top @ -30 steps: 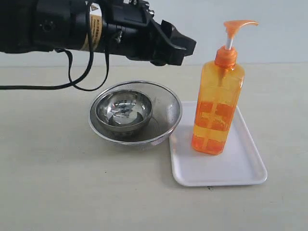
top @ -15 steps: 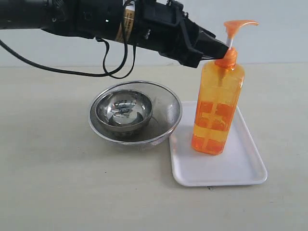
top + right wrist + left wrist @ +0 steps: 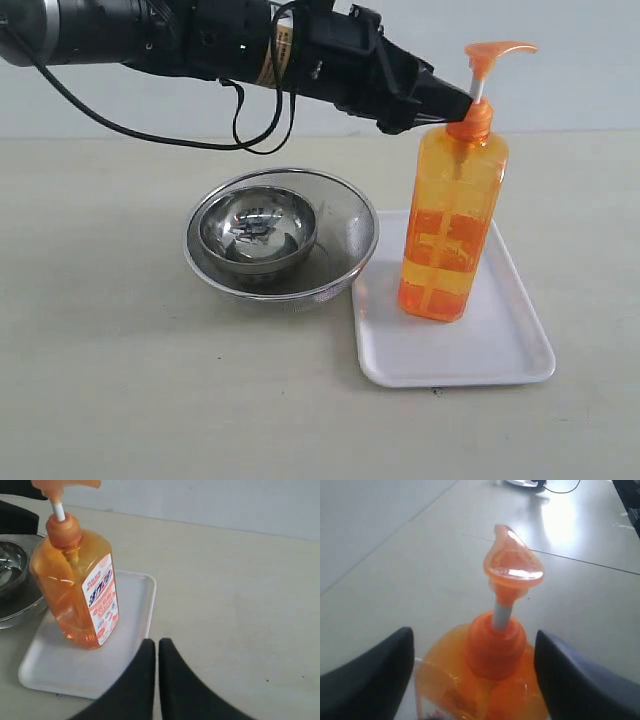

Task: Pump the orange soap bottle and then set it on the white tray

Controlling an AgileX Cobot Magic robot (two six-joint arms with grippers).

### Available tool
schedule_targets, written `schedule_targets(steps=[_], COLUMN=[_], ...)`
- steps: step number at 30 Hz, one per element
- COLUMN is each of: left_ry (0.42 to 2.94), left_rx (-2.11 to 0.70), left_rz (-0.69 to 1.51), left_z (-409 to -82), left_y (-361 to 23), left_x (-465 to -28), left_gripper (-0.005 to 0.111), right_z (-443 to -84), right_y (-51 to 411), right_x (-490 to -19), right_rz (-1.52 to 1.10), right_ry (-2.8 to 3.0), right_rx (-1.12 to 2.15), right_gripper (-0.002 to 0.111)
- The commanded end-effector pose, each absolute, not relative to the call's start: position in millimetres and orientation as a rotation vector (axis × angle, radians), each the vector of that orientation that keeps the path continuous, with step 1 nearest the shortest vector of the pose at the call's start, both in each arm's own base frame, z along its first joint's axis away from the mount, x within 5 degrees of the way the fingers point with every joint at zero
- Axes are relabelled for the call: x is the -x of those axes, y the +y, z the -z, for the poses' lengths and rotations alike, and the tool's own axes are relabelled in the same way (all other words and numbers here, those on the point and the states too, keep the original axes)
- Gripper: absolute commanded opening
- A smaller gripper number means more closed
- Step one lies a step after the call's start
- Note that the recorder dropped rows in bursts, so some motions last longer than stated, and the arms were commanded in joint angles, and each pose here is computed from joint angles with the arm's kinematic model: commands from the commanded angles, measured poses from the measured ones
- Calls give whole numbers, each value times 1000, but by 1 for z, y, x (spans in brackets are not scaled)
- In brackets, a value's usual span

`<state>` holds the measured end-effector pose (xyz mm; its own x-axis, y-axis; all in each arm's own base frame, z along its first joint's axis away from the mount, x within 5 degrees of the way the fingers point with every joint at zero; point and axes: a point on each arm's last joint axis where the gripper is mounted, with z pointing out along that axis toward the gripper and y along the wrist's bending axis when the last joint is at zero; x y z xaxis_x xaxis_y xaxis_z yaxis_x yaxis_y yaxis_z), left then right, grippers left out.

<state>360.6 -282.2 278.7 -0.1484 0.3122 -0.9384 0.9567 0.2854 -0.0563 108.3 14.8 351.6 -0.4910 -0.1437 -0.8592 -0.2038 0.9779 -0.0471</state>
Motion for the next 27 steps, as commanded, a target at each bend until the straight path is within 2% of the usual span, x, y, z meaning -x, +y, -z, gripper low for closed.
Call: schedule_targets(steps=[1, 9, 27], left_ry=[1660, 1688, 1602], left_rx=[-1177, -1188, -1127], left_rz=[906, 956, 1073], left_z=[-276, -257, -259], left_y=[-283, -288, -294], left_x=[-362, -366, -366], left_gripper=[65, 65, 60], right_z=[-353, -354, -354], right_y=[14, 14, 14], right_x=[-108, -109, -109], right_rz=[-58, -56, -56], right_ry=[2069, 2061, 2061], right_rx=[251, 249, 249], right_gripper=[0, 0, 0])
